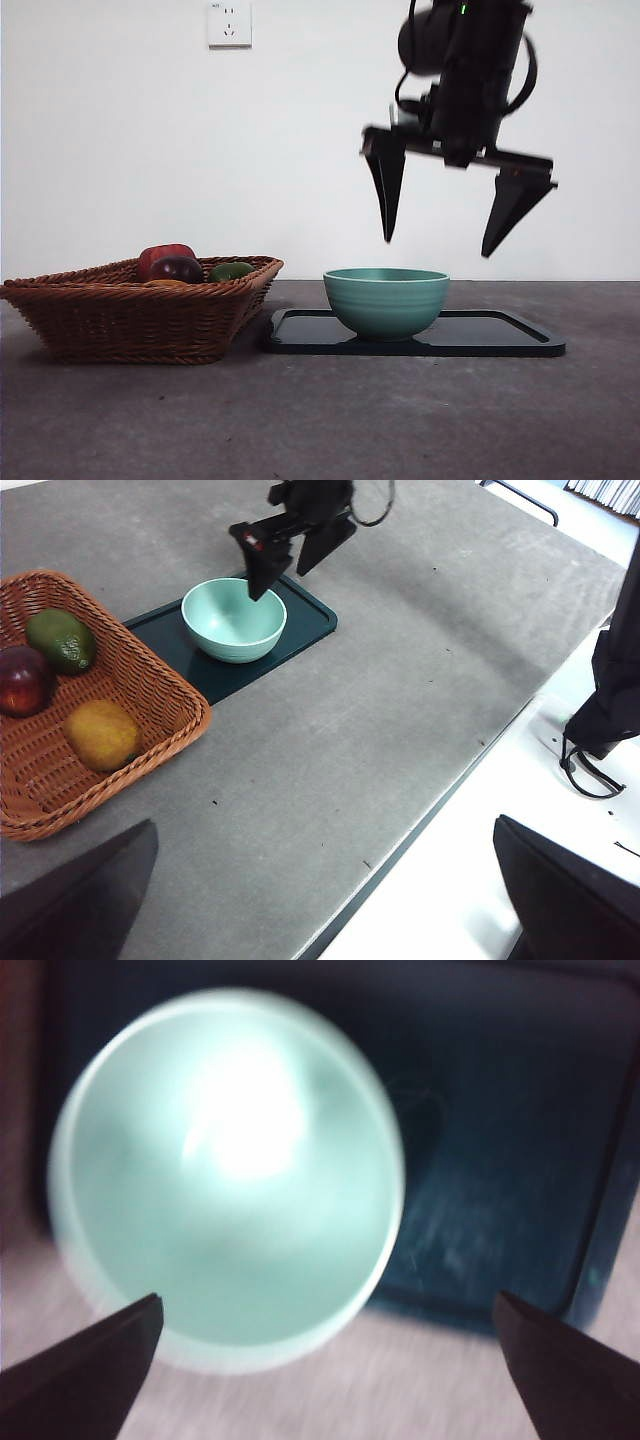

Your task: Pick up the wifruite, put it on the bowl, pick up the plate, put it on desk

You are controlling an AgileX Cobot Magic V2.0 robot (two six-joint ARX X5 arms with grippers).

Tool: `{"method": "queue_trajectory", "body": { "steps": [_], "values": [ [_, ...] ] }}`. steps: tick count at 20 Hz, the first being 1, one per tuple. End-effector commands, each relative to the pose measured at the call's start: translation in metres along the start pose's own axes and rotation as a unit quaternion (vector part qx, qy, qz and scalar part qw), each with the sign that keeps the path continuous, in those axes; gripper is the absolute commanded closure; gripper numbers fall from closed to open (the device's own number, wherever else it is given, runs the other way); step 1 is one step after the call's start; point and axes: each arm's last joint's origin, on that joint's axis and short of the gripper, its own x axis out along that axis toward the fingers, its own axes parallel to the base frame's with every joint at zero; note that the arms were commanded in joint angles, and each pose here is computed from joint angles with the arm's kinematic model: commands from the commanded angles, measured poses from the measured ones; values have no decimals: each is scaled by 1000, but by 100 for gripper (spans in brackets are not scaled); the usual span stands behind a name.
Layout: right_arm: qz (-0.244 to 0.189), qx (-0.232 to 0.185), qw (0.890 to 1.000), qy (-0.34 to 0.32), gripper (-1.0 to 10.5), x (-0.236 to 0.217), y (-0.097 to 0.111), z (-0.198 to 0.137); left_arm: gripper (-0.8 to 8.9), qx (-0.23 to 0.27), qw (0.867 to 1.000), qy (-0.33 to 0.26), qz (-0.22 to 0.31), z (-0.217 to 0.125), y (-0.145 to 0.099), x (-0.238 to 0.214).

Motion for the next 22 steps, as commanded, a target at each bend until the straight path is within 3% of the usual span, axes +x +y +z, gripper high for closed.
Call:
{"method": "queue_trajectory", "body": {
  "steps": [1,4,9,12,16,22],
  "values": [
    [-4,-1,1000,11,350,17,-2,12,188,11,1000,-10,-5,3,0,-1],
    [-11,-3,1000,21,370,33,-9,18,188,11,1000,-10,-5,3,0,-1],
    [-12,1,1000,17,594,46,-12,23,188,11,1000,-10,-5,3,0,-1],
    [-8,3,1000,10,792,46,-12,24,188,11,1000,-10,-5,3,0,-1],
    [-8,3,1000,8,937,46,-12,25,188,11,1000,-10,-5,3,0,-1],
    [3,1,1000,11,937,45,-11,25,188,11,1000,-10,-5,3,0,-1]
  ]
}}
